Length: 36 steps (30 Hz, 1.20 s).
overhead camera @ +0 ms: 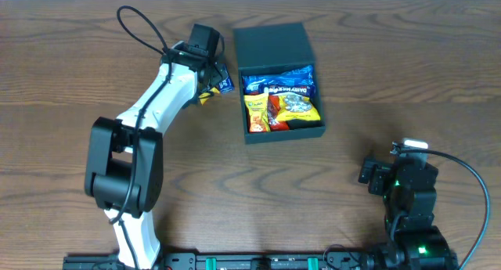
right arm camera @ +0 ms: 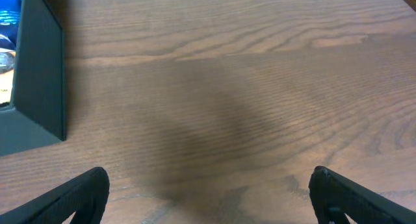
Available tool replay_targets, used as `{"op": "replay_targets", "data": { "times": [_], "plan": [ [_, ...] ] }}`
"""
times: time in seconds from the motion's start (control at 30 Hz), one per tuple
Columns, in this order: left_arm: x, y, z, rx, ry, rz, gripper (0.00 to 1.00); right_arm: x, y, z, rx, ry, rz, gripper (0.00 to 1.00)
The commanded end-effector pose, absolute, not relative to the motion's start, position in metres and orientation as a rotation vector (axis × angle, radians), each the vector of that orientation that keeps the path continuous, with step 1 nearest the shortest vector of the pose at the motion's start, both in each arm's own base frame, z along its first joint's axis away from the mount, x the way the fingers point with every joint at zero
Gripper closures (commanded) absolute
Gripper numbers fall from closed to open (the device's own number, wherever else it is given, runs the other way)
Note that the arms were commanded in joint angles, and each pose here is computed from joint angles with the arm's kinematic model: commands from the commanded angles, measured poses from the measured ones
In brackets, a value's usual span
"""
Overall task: Pack container
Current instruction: 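Grasp the second yellow packet beside the box with the left gripper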
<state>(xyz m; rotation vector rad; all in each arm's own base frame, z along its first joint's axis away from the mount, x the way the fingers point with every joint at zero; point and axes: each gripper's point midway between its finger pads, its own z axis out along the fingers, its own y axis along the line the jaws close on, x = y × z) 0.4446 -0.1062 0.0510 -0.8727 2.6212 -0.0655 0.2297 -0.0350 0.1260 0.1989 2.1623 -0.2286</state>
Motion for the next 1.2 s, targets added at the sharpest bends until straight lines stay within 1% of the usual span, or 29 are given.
{"op": "replay_targets", "data": {
  "times": [0.0, 0.17, 0.27, 0.37, 0.47, 0.5, 0.57, 0.63, 0.67, 0.7, 0.8, 0.87, 0.97, 1.0, 1.03, 1.17],
  "plan": [
    [0.446, -0.103, 0.033, -0.900, 2.629, -0.008, 0.05, 0.229, -0.037, 0.125, 0.220, 2.162, -0.232, 0.01],
    [0.444, -0.105, 0.011, -0.899, 2.663, 0.018, 0.04, 0.229, -0.037, 0.125, 0.221, 2.162, -0.233, 0.01],
    [0.446, -0.106, 0.008, -0.895, 2.662, 0.016, 0.04, 0.229, -0.037, 0.125, 0.220, 2.162, -0.232, 0.01],
    [0.452, -0.104, 0.011, -0.892, 2.631, 0.020, 0.00, 0.229, -0.037, 0.125, 0.221, 2.162, -0.233, 0.01],
    [0.453, -0.102, 0.011, -0.891, 2.617, 0.033, 0.15, 0.229, -0.037, 0.125, 0.221, 2.162, -0.233, 0.01],
    [0.453, -0.103, 0.011, -0.889, 2.619, 0.032, 0.16, 0.229, -0.037, 0.125, 0.221, 2.162, -0.233, 0.01],
    [0.453, -0.103, 0.011, -0.874, 2.625, 0.035, 0.29, 0.229, -0.037, 0.125, 0.221, 2.162, -0.233, 0.01],
    [0.452, -0.102, 0.011, -0.872, 2.632, 0.041, 0.45, 0.229, -0.037, 0.124, 0.220, 2.163, -0.233, 0.01],
    [0.451, -0.103, 0.011, -0.869, 2.634, 0.042, 0.48, 0.229, -0.037, 0.125, 0.221, 2.162, -0.233, 0.01],
    [0.451, -0.103, 0.011, -0.857, 2.640, 0.045, 0.46, 0.229, -0.037, 0.125, 0.221, 2.162, -0.233, 0.01],
    [0.450, -0.106, 0.011, -0.845, 2.644, 0.045, 0.47, 0.229, -0.037, 0.125, 0.221, 2.162, -0.233, 0.01],
    [0.449, -0.107, 0.011, -0.837, 2.648, 0.047, 0.50, 0.229, -0.037, 0.125, 0.221, 2.162, -0.233, 0.01],
    [0.448, -0.111, 0.011, -0.805, 2.658, 0.050, 0.50, 0.229, -0.037, 0.125, 0.221, 2.162, -0.233, 0.01],
    [0.448, -0.111, 0.011, -0.784, 2.663, 0.056, 0.50, 0.229, -0.037, 0.125, 0.221, 2.162, -0.233, 0.01],
    [0.448, -0.111, 0.011, -0.757, 2.668, 0.067, 0.53, 0.229, -0.037, 0.125, 0.221, 2.162, -0.233, 0.01],
    [0.448, -0.111, 0.011, -0.693, 2.686, 0.082, 0.57, 0.229, -0.037, 0.125, 0.221, 2.162, -0.233, 0.01]
  ]
}}
